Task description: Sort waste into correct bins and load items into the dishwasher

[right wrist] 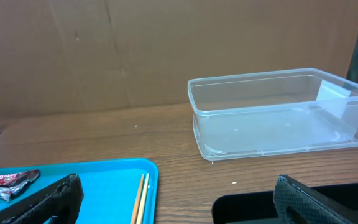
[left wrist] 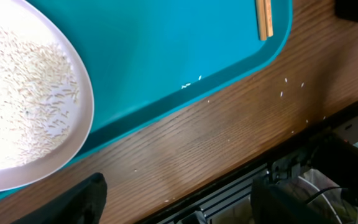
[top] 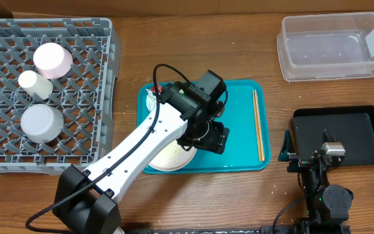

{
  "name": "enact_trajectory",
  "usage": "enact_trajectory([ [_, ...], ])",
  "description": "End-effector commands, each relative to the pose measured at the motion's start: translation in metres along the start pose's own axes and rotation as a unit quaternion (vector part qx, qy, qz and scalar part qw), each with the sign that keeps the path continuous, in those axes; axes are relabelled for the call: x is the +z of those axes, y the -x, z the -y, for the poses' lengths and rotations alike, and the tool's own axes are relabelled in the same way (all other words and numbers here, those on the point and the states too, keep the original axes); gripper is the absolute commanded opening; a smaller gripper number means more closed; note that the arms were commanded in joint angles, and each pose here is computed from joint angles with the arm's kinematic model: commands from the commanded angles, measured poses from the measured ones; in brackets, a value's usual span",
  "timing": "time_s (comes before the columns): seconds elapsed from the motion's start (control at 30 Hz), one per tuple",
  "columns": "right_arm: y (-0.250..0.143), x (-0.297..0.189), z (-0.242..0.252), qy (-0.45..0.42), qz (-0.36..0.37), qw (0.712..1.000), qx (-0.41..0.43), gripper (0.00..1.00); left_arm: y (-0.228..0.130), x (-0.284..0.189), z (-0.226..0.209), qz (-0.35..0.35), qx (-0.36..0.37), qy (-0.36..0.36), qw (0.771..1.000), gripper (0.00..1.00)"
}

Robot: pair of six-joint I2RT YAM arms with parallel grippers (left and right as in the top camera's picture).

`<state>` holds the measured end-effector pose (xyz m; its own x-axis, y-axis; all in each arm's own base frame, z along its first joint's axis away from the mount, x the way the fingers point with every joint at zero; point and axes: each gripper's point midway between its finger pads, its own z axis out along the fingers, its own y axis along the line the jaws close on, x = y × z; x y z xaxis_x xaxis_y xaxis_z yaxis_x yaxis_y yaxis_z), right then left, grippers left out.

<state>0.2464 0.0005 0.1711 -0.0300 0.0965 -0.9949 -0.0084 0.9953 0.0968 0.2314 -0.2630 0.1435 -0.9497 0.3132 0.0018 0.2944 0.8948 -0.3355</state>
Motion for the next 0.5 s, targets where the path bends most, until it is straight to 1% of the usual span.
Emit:
enact_trajectory([
  [0.0,-0.001,0.000,0.003,-0.006,0.003,1.000,0.000,1.00,-0.003,0.006,-0.002,-0.005,-0.015,0.013,1.000,0.70],
  [0.07,-0.001,0.000,0.003,-0.006,0.003,1.000,0.000,1.00,-0.003,0.005,-0.006,-0.004,-0.019,0.019,1.000,0.70],
  [0.13,-0.001,0.000,0.003,-0.006,0.003,1.000,0.000,1.00,0.001,-0.005,-0.023,0.001,-0.036,0.045,0.998,0.75],
  [0.17,-0.001,0.000,0.003,-0.006,0.003,1.000,0.000,1.00,0.004,-0.013,-0.033,0.005,-0.052,0.061,0.997,0.77],
  [0.2,-0.001,0.000,0.003,-0.006,0.003,1.000,0.000,1.00,0.006,-0.029,-0.051,0.012,-0.089,0.085,0.992,0.77],
  [0.3,-0.001,0.000,0.003,-0.006,0.003,1.000,0.000,1.00,0.009,-0.068,-0.085,0.027,-0.164,0.113,0.980,0.77],
  [0.4,-0.001,0.000,0.003,-0.006,0.003,1.000,0.000,1.00,0.008,-0.111,-0.114,0.057,-0.224,0.110,0.967,0.77],
  [0.47,-0.001,0.000,0.003,-0.006,0.003,1.000,0.000,1.00,0.003,-0.132,-0.128,0.078,-0.248,0.106,0.960,0.78],
])
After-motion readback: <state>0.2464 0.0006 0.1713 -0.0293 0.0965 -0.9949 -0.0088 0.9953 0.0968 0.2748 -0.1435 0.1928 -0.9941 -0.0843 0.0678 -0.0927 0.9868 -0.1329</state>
